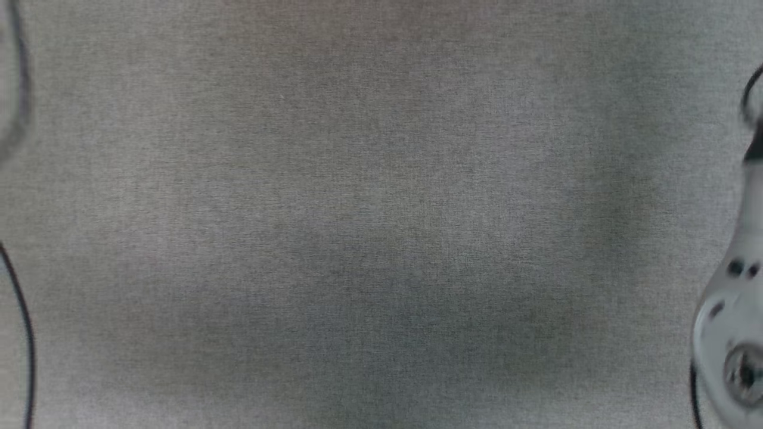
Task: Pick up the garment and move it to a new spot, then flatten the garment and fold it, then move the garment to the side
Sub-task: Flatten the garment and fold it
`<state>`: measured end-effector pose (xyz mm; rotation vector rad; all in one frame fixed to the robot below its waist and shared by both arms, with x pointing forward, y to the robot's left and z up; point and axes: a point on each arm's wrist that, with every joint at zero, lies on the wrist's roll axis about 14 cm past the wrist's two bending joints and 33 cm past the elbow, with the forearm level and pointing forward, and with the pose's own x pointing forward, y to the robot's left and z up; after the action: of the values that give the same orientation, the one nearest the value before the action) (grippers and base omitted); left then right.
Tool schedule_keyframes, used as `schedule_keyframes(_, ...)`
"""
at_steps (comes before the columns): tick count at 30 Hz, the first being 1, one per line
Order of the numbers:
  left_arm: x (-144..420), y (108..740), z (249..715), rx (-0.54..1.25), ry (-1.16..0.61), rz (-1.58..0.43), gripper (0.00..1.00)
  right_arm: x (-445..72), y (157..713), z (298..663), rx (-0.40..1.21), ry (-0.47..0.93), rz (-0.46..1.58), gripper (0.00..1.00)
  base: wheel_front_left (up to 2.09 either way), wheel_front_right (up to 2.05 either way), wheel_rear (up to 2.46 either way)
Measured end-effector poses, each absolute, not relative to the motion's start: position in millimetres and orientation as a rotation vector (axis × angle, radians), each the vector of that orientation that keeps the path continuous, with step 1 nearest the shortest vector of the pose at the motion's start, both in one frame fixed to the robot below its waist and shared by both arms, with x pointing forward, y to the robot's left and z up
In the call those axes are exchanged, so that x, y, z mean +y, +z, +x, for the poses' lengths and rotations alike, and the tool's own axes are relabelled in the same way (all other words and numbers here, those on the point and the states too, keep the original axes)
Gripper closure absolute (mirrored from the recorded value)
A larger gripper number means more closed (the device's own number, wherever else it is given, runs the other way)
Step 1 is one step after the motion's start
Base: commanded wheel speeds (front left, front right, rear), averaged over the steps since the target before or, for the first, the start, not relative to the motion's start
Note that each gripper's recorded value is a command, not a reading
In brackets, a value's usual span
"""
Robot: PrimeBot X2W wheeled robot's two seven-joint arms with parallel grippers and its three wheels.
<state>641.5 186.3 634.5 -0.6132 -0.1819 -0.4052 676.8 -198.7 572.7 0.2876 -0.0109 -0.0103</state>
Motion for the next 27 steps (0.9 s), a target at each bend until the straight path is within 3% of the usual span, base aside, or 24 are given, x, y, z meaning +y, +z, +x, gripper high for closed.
schedule_keyframes(6,181,527,582,0.065,-0.347,-0.699,1.0,-192,491,628,0.166,0.007,0.294,1.0,0.0,0.0,0.0)
schedule_keyframes(12,177,468,510,0.206,-0.283,-0.759,1.0,-197,444,560,0.299,0.013,0.302,1.0,0.0,0.0,0.0)
schedule_keyframes(27,178,456,393,0.312,-0.288,-0.732,1.0,-203,445,432,0.438,0.039,0.318,1.0,0.0,0.0,0.0)
